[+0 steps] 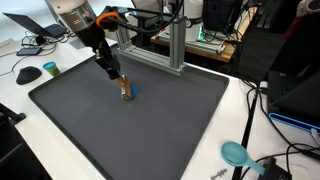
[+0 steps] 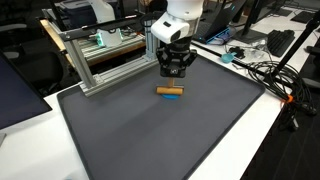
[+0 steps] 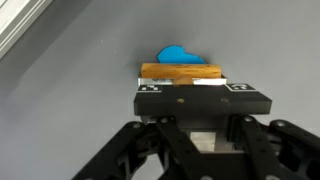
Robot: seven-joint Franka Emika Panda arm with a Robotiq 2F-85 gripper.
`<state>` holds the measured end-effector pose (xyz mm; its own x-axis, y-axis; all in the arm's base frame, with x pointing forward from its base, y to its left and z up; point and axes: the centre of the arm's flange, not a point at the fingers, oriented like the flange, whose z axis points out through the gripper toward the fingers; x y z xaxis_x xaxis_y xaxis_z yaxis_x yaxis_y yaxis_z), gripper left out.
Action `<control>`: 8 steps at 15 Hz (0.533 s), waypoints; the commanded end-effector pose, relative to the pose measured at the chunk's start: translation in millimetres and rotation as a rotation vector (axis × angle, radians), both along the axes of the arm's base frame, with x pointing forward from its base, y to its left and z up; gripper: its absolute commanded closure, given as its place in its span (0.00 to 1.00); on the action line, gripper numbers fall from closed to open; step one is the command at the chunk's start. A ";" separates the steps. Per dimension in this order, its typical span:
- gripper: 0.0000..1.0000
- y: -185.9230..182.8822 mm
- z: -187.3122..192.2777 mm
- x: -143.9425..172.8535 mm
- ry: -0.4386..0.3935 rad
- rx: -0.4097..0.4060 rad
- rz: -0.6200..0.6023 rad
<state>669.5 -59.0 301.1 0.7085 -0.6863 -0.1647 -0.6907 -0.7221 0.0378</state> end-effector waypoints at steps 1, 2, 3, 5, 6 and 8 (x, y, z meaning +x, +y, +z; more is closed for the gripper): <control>0.77 5.3 -47.6 -4.4 0.096 0.044 0.006; 0.77 5.3 -48.4 -4.6 0.099 0.046 0.004; 0.77 5.5 -48.9 -4.8 0.100 0.048 0.004; 0.77 5.9 -49.7 -5.4 0.105 0.052 0.002; 0.77 6.3 -50.3 -5.8 0.109 0.055 0.001; 0.77 7.8 -52.9 -6.9 0.120 0.062 0.001</control>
